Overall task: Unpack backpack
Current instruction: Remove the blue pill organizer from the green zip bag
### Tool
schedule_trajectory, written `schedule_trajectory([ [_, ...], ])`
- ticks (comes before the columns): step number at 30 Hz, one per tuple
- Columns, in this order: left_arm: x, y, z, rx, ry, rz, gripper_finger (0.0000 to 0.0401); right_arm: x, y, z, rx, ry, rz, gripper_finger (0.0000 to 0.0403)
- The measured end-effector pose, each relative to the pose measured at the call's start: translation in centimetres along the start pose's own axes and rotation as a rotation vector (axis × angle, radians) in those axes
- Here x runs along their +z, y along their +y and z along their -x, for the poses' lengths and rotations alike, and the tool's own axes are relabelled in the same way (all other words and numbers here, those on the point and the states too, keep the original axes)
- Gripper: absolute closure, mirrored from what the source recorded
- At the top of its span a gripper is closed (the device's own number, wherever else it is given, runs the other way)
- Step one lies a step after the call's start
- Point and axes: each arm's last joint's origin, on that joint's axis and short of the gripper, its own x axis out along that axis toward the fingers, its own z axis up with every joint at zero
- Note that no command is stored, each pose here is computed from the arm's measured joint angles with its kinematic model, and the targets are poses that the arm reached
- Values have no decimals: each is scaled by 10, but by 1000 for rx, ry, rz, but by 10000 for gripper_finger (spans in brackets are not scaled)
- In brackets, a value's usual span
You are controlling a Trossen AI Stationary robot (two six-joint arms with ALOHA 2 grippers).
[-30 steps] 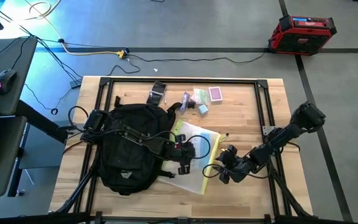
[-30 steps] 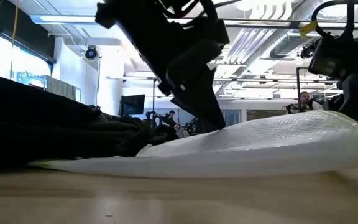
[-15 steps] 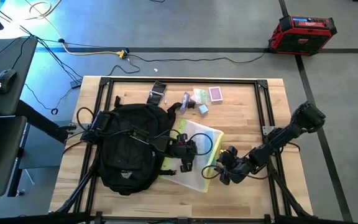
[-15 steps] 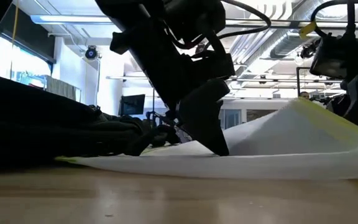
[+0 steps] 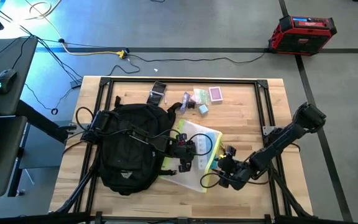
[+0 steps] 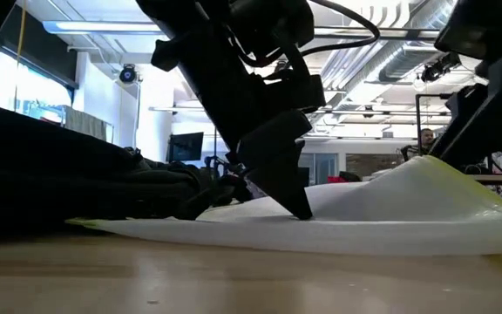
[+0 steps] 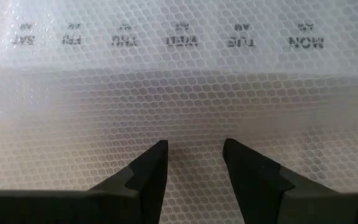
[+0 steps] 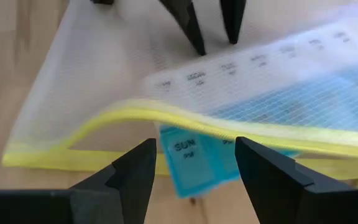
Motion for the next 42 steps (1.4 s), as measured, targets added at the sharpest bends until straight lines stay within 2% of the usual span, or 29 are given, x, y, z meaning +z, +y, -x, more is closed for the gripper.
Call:
schedule_trajectory([
  [3,0,0,0,0,0,-1,256,4,2,1,0,1,31,197],
  [11,0,0,0,-3,-1,-9,256,10,-6,-10,-10,54,7,198],
  [18,-1,0,0,12,10,-37,256,6,-7,-12,5,134,-37,224],
  [25,-8,6,3,149,70,-69,256,-14,18,9,169,277,-46,252],
  [28,-10,8,3,211,79,-81,256,-22,23,17,167,326,5,259],
  [30,-11,10,4,267,90,-94,256,-14,33,26,190,297,6,264],
  [32,-14,12,5,324,112,-112,256,-9,37,34,156,280,31,265],
  [36,-18,15,21,402,150,-117,256,6,46,47,123,223,39,265],
  [39,-16,12,41,395,165,-67,256,10,46,48,92,192,29,265],
  [42,-3,2,71,366,91,35,256,11,45,48,65,171,-2,265],
])
